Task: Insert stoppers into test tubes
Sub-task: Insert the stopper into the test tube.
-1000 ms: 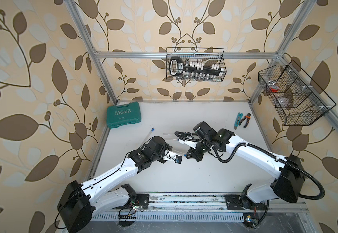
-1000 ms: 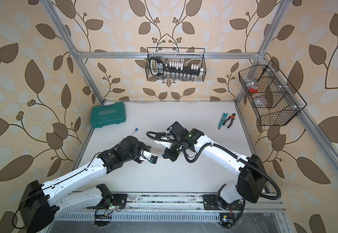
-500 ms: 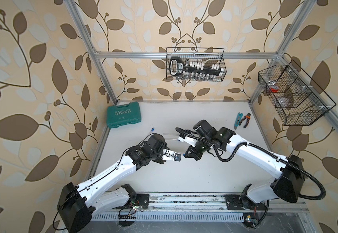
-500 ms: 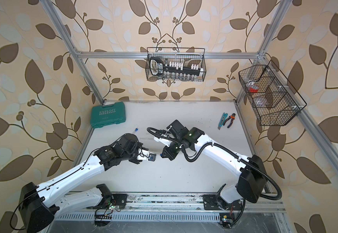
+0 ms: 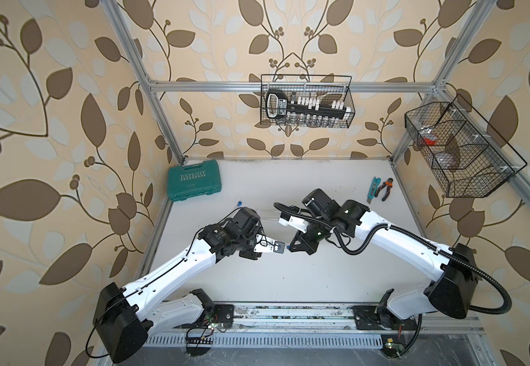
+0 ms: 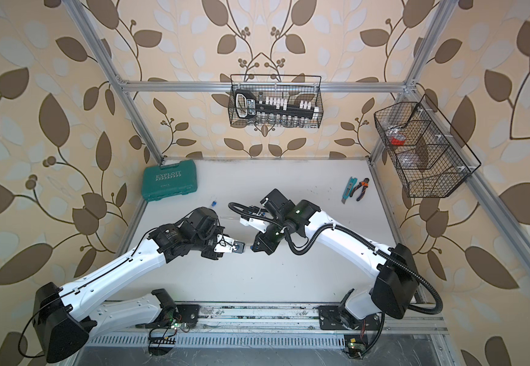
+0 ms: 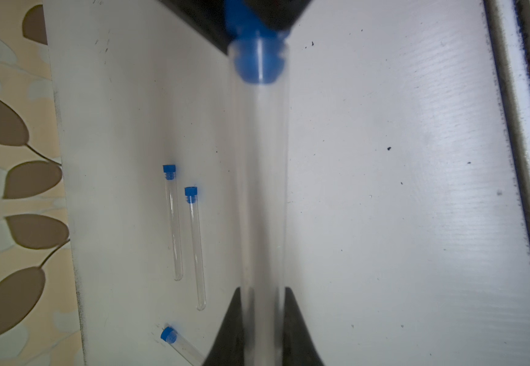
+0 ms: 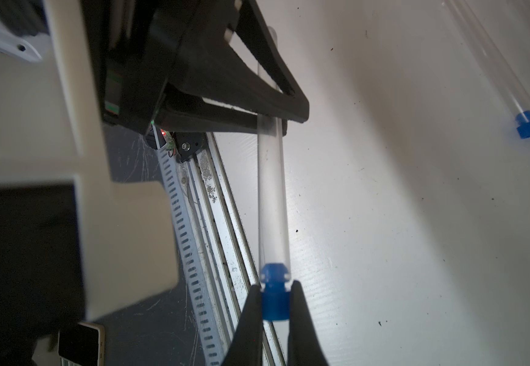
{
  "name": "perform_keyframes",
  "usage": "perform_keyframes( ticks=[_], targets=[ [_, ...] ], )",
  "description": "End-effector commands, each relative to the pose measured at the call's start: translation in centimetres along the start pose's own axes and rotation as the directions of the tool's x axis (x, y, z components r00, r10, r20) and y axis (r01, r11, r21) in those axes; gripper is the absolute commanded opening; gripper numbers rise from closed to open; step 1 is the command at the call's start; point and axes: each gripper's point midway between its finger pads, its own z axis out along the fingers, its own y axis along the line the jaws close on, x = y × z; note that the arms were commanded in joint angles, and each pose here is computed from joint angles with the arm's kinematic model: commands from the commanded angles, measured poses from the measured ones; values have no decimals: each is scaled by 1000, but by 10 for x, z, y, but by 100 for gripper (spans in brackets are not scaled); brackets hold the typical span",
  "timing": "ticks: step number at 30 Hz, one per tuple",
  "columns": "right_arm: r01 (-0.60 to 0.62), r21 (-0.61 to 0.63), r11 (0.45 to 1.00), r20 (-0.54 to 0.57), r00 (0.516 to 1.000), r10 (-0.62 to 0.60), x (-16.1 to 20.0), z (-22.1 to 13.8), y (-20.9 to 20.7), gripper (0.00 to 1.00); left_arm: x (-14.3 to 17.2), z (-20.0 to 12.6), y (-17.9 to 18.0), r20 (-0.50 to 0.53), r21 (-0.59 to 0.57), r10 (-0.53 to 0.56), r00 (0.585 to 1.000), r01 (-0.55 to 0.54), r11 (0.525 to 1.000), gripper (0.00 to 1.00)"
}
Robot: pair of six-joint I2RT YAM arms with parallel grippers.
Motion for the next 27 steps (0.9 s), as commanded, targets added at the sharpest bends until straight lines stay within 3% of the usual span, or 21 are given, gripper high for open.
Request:
perform_keyframes(
  ticks=[1, 8, 27],
  targets=[
    [234, 50, 971, 382, 894, -235, -113, -22, 15, 0, -116, -44, 7, 512, -29, 148, 846, -155, 987, 0],
    [255, 25, 967, 427, 872, -241, -123, -23, 22, 0, -135, -60, 8, 604, -41, 138, 785, -143, 989, 0],
    [322, -31, 946, 452, 849, -274, -128, -14, 32, 0, -144, -62, -1, 626, -93, 275, 730, -280, 955, 0]
  ],
)
